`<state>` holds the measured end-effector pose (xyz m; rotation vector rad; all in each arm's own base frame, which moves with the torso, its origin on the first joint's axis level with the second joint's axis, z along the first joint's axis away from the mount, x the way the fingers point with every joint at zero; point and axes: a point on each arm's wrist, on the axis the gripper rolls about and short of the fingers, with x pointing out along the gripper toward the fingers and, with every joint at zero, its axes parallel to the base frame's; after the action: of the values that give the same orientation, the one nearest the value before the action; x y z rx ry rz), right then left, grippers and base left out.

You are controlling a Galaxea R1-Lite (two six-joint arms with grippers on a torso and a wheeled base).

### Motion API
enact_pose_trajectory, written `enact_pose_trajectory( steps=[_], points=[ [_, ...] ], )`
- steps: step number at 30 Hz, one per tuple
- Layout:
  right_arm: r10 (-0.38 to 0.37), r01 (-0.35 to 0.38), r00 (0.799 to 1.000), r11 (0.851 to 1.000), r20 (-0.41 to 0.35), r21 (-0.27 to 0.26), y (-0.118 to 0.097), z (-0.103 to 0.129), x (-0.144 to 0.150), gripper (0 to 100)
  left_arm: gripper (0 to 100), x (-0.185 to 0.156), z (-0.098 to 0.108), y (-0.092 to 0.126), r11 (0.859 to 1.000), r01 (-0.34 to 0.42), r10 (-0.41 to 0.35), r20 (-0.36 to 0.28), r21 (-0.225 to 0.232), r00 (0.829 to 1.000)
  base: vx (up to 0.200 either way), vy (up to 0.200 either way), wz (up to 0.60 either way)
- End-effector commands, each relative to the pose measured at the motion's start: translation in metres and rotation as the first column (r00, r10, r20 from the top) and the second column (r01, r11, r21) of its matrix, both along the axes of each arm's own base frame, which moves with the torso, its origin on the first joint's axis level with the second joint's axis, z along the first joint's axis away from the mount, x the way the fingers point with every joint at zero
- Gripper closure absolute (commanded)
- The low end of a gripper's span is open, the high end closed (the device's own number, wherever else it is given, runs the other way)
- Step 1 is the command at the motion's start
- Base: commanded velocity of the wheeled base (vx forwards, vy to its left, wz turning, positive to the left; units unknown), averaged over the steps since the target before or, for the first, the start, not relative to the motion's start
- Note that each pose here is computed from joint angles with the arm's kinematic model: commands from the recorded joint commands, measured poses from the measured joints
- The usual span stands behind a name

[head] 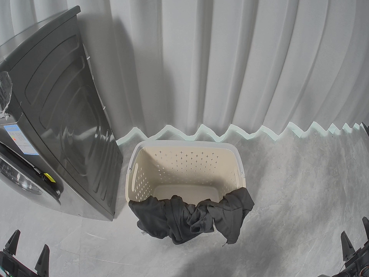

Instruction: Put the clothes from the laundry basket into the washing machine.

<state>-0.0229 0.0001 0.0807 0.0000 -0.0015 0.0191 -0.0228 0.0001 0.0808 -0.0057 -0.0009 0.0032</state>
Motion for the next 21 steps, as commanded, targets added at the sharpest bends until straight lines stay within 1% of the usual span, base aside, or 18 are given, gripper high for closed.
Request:
enact_pose_trajectory(
  steps=[1,7,13,21],
  points=[
    [0.001,-0.001,1.0,1.0,-0.001,0.0,0.0,-0.0053,0.0001,0,0,0.0001,-0.0051,0.0,1.0,0.0,0.0,-0.001,0.0,1.0,0.0,0.0,0.0],
    [0.001,-0.001,1.0,1.0,0.0,0.0,0.0,-0.0051,0.0001,0,0,0.0001,-0.0051,0.0,1.0,-0.001,0.001,-0.001,-0.005,1.0,0.0,0.0,0.0],
    [0.001,-0.001,1.0,1.0,-0.001,0.0,0.0,-0.0053,0.0001,0,0,0.0001,-0.0051,0.0,1.0,0.0,0.0,-0.001,-0.003,1.0,0.0,-0.2,0.0],
    [0.001,-0.001,1.0,1.0,0.0,0.0,0.0,-0.0051,0.0001,0,0,0.0001,-0.0051,0.0,1.0,0.0,0.0,-0.001,-0.003,1.0,0.0,0.0,0.0]
  ],
)
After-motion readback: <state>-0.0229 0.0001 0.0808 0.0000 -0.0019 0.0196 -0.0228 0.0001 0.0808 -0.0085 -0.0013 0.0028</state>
